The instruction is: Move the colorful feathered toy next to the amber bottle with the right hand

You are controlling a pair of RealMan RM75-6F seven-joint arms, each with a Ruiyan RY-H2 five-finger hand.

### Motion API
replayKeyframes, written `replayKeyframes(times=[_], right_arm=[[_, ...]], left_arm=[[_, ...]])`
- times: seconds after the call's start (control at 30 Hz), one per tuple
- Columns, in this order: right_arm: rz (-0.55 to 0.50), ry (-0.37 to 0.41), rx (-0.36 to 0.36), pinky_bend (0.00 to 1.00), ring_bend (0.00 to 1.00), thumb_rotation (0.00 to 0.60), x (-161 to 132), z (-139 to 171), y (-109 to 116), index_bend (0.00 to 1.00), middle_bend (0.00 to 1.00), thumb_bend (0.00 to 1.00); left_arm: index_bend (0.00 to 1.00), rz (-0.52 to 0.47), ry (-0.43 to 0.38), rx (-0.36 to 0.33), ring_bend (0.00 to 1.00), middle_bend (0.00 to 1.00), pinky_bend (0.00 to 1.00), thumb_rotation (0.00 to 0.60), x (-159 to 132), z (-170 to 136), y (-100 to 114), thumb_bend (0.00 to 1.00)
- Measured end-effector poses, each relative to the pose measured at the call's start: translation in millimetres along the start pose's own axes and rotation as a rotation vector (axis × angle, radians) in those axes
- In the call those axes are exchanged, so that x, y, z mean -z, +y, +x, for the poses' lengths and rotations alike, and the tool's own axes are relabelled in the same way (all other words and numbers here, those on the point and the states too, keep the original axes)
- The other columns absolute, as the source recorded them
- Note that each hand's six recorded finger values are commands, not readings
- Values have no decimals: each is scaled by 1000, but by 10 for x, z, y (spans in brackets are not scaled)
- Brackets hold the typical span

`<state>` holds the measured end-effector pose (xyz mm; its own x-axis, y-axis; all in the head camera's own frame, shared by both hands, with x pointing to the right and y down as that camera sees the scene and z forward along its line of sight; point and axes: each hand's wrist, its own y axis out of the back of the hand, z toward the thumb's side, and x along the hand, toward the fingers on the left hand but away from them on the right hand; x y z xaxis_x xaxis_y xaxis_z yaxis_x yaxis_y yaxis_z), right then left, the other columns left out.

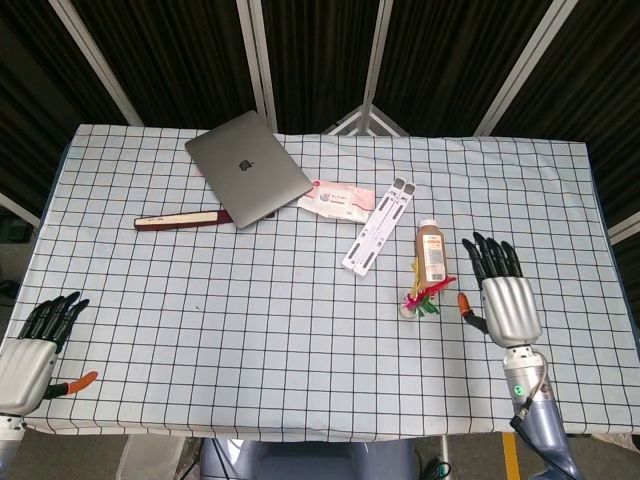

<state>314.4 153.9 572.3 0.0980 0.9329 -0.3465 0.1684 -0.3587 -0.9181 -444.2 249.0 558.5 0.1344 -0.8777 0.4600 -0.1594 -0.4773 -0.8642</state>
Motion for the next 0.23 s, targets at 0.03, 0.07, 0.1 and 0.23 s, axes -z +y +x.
replayKeyframes(times=[0.03,0.07,0.1,0.23], right_arm=[[20,-2,-3,0,0,600,54,50,20,0,0,456],[51,-7,-9,0,0,600,138,129,46,0,0,449],[77,-11,-14,0,0,600,208,198,64,0,0,442],[184,-39,-36,0,0,600,551,545,123,0,0,397]], left_arm=[[0,2,0,-2,0,0,0,600,3,1,3,0],[0,5,0,-4,0,0,0,600,8,2,6,0],[0,10,1,-7,0,0,0,600,14,3,8,0],[0,19,0,-14,0,0,0,600,14,2,13,0]])
